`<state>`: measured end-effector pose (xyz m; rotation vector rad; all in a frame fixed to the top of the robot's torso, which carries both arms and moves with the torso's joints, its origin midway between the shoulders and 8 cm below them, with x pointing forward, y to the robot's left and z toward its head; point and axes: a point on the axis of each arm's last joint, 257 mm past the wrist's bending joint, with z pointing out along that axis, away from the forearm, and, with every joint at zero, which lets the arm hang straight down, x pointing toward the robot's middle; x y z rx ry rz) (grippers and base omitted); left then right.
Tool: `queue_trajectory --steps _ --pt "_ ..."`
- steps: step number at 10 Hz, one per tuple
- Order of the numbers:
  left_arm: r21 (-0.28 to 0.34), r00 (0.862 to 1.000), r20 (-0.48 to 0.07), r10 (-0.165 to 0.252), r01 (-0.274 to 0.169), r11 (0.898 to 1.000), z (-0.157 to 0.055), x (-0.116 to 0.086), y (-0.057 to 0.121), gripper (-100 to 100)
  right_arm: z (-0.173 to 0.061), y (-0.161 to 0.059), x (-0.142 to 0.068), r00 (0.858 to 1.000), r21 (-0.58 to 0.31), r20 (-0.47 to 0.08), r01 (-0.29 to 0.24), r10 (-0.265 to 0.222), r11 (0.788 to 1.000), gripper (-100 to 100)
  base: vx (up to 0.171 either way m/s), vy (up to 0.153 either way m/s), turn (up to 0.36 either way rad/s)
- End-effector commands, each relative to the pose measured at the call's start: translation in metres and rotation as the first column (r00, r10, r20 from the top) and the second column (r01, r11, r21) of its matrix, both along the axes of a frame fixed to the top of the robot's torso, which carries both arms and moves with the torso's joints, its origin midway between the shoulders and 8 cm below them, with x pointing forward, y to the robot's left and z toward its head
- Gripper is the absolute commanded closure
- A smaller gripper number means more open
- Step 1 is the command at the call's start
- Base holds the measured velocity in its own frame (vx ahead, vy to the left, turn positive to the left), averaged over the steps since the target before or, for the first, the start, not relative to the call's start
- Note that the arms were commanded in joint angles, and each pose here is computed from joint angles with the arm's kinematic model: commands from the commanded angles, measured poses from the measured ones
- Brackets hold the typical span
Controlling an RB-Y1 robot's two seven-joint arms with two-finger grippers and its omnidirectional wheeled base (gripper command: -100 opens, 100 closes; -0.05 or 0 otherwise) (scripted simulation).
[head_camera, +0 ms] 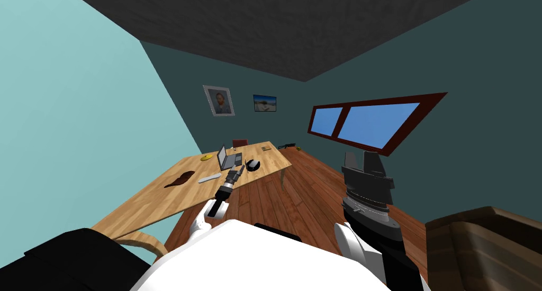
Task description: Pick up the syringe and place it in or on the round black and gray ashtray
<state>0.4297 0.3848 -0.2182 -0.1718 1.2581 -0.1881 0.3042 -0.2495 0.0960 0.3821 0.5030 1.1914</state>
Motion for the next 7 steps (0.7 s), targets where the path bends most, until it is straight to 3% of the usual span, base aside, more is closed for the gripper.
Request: queue_trajectory --steps 1,2,3,7 --pt "0.044 1.000 -0.008 0.013 -0.012 0.999 -0.008 0.003 0.002 -100 0.000 0.000 0.000 1.000 0.000 0.000 0.000 0.000 1.000 0 0.015 0.057 -0.122" --pt "0.037 0.999 -0.029 0.018 -0.016 0.999 -0.019 0.001 0.004 -100 0.000 0.000 0.000 1.000 0.000 0.000 0.000 0.000 1.000 0 0.010 0.049 -0.046" --pt "0.072 0.999 -0.033 0.026 -0.024 0.997 -0.024 0.003 0.005 -100 0.000 0.000 0.000 1.000 0.000 0.000 0.000 0.000 1.000 0 0.014 0.044 -0.085" --pt "0.120 0.996 -0.079 0.048 -0.038 0.992 -0.055 0.002 0.007 -100 0.000 0.000 0.000 1.000 0.000 0.000 0.000 0.000 1.000 0 0.018 0.057 -0.075"
